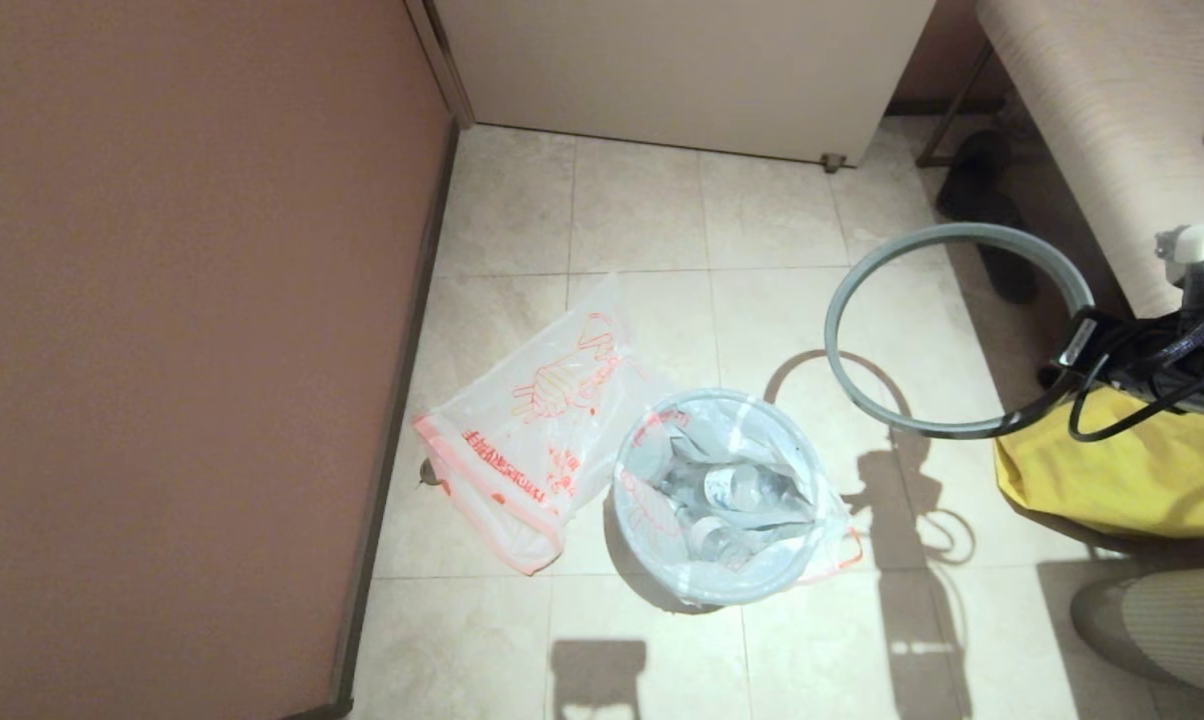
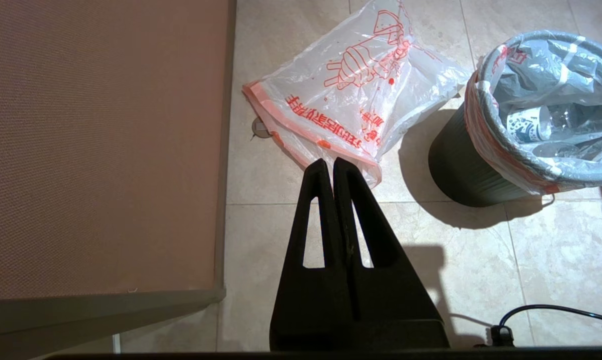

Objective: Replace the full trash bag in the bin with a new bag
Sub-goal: Place the trash can ring on the floor

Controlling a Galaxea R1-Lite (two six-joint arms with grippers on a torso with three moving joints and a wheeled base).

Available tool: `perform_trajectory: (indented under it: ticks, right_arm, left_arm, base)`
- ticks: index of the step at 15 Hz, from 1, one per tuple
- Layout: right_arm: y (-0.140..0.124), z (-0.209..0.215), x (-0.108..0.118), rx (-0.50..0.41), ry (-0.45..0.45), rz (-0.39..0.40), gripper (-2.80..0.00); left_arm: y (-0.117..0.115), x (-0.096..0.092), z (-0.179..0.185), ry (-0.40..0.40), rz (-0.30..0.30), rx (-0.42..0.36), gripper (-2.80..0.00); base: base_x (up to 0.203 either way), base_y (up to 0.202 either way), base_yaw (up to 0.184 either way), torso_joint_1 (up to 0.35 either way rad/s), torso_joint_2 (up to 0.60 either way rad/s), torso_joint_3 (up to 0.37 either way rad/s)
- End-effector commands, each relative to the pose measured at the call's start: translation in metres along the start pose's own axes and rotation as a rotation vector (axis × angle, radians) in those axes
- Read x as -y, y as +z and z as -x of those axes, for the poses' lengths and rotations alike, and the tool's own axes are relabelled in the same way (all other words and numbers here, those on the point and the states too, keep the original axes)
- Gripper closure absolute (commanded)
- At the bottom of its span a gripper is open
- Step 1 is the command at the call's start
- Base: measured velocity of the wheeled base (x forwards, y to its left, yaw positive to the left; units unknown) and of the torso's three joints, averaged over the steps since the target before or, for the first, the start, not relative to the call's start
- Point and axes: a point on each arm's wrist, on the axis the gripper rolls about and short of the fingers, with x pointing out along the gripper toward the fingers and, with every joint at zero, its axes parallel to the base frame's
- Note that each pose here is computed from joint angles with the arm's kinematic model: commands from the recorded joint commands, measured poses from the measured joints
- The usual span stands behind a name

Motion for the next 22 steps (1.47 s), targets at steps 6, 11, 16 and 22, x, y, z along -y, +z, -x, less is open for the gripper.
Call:
perform_trajectory:
  ticks: [6,11,16,22]
  right_arm:
    - [-0.087,-0.067,0.078,-0.233,-0.208,0.163,0.0]
    - [-0.178,-0.076,0.112,-0.456,-0.167,0.299,0.0]
    - [-0.241,-0.096,0.131,-0.46,-0.141,0.344,0.0]
    - [-0.257,-0.09,0.112,-0.441,-0.077,0.364,0.0]
  left_arm:
    - [0.0,0.0,0.0,0.001,0.001,0.0,0.0]
    - [0.0,0.0,0.0,0.001,0.001,0.0,0.0]
    - [0.0,0.0,0.0,0.001,0.001,0.0,0.0]
    - [0.0,0.0,0.0,0.001,0.001,0.0,0.0]
  base:
    - [0.0,0.0,0.0,0.0,0.0,0.0]
    - [0.0,0.0,0.0,0.0,0.0,0.0]
    - [0.0,0.0,0.0,0.0,0.0,0.0]
    - [0.0,0.0,0.0,0.0,0.0,0.0]
